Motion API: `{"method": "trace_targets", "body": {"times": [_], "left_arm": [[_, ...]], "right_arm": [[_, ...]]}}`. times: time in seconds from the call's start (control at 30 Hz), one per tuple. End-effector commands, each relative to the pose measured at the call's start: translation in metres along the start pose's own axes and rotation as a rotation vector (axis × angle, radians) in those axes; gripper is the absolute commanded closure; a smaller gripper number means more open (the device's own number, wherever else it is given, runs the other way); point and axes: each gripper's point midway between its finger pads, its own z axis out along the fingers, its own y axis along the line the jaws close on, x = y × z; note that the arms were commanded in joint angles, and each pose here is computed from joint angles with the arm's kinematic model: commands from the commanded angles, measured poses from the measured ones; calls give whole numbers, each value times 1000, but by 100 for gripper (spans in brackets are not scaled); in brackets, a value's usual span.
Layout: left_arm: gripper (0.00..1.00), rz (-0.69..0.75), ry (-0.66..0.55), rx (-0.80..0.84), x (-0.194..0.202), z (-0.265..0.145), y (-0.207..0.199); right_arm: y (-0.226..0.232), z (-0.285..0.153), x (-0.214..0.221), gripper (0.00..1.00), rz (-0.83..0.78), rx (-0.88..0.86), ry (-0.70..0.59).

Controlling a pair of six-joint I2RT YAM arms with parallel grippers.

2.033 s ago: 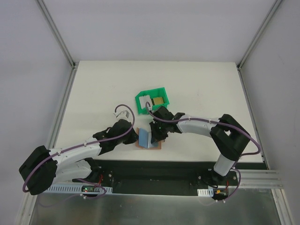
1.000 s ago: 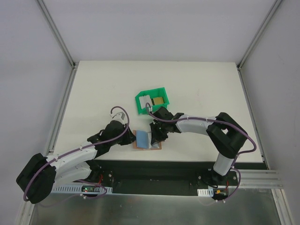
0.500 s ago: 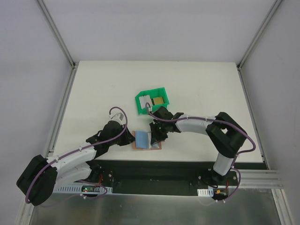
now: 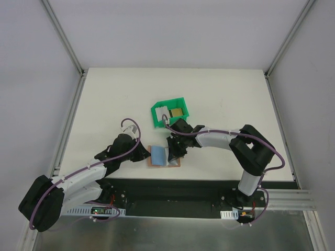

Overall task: Put the credit cards into the card holder
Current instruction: Open the card holder at the center of the board.

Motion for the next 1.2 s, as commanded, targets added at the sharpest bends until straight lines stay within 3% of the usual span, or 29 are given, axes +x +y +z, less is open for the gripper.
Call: {"method": "trace_targets", "body": {"times": [0.0,0.3,0.53,0.73,0.83,1.0,1.17], "left_arm": [[97,27,11,41,1,1,-5],[100,3,17,-89,9,5,26],[100,-60,50,-225,23,12,56],[100,-51,41,-241,21,12,59],[100,-54,38,-218,18,13,53],[100,-60,-13,-177,2,12,37],[100,-50,-32,-139,-13,13,19]], "right_arm": [[-20,11,9,95,-8,77,36],[-18,-3,-8,93,-37,98,-60],[-60,-10,-4,92,-30,296,-60],[-74,-16,-8,93,-49,381,-51],[-63,-23,-16,92,-77,330,-71],[-13,-44,-50,77,-140,143,-177],[16,-73,-89,71,-141,23,-269]]}}
